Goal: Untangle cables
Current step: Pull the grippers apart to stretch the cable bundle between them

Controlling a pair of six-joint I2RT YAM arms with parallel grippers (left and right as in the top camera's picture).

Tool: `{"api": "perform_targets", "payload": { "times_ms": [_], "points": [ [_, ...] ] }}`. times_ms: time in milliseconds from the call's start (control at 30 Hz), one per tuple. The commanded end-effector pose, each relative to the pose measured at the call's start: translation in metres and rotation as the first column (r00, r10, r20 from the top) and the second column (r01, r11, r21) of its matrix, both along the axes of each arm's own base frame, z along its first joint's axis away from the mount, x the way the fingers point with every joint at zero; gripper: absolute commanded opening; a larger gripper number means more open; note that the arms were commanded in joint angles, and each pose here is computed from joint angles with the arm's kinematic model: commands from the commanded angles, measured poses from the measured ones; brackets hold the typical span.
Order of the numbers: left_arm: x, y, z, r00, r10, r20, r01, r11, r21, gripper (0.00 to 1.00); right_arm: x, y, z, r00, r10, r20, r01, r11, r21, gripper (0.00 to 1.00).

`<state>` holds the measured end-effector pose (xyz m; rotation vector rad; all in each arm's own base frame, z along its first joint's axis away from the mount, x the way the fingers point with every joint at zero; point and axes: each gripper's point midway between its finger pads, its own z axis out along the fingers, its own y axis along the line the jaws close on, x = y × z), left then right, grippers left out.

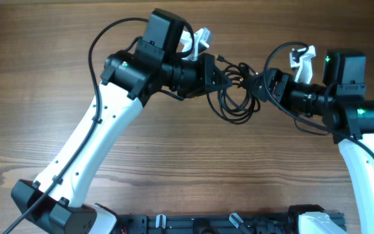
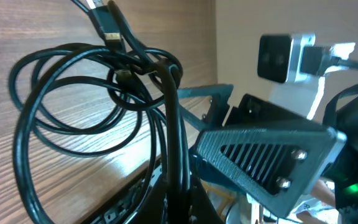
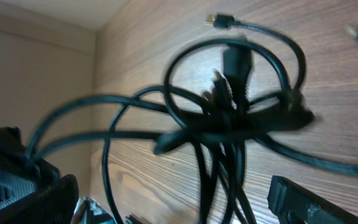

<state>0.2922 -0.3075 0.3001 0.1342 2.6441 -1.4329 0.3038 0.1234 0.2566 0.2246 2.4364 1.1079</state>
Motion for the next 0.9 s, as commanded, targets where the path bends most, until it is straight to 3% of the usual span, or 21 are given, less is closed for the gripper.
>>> {"api": "perform_targets", "payload": {
  "times_ms": [0,67,100,267,333,400,467,500,567,600,733,867],
  "points": [
    [-0.027,-0.023,0.043,0.983,-0.157,0.096,0.171,0.973,-0.157,0.04,0.005,-0.011,-0.008,0.997,-0.077,-0.025,0.076,0.995,-0.066,0.99],
    [-0.042,-0.029,0.076,0.951,-0.257,0.173,0.298,0.911,-0.285,0.04,0.002,-0.036,-0.035,0.979,-0.188,-0.081,0.167,0.961,-0.219,0.99],
    [-0.047,-0.028,0.091,0.939,-0.284,0.193,0.335,0.881,-0.334,0.04,-0.003,-0.043,-0.046,0.97,-0.216,-0.115,0.179,0.948,-0.264,0.89],
    [-0.051,-0.025,0.105,0.944,-0.285,0.17,0.329,0.868,-0.373,0.04,-0.002,-0.055,-0.066,0.953,-0.256,-0.163,0.188,0.921,-0.342,0.83],
    [-0.039,-0.013,0.107,0.954,-0.242,0.175,0.292,0.881,-0.372,0.04,-0.003,-0.072,-0.075,0.932,-0.322,-0.169,0.225,0.876,-0.426,0.83],
    [-0.013,0.01,0.095,0.983,-0.142,0.112,0.173,0.924,-0.342,0.04,-0.006,-0.084,-0.08,0.918,-0.36,-0.165,0.242,0.84,-0.485,0.84],
    [0.02,0.049,0.06,0.998,0.065,-0.024,-0.069,0.975,-0.213,0.04,-0.01,-0.092,-0.083,0.908,-0.386,-0.165,0.249,0.812,-0.527,0.87],
    [0.04,0.089,0.023,0.956,0.272,-0.105,-0.277,0.961,-0.028,0.04,-0.012,-0.099,-0.085,0.9,-0.406,-0.16,0.257,0.789,-0.559,0.9],
    [0.05,0.154,-0.021,0.835,0.533,-0.139,-0.493,0.835,0.245,0.04,-0.014,-0.111,-0.086,0.887,-0.44,-0.138,0.274,0.744,-0.609,1.0],
    [0.047,0.177,-0.033,0.777,0.609,-0.162,-0.541,0.776,0.323,0.04,-0.015,-0.117,-0.086,0.879,-0.459,-0.127,0.285,0.72,-0.632,1.0],
    [0.045,0.209,-0.034,0.708,0.667,-0.231,-0.589,0.738,0.328,0.04,-0.024,-0.145,-0.087,0.809,-0.581,-0.087,0.352,0.598,-0.72,1.0],
    [0.053,0.21,-0.016,0.721,0.627,-0.296,-0.599,0.778,0.189,0.04,-0.025,-0.141,-0.088,0.81,-0.576,-0.104,0.346,0.615,-0.708,1.0]
  ]
}}
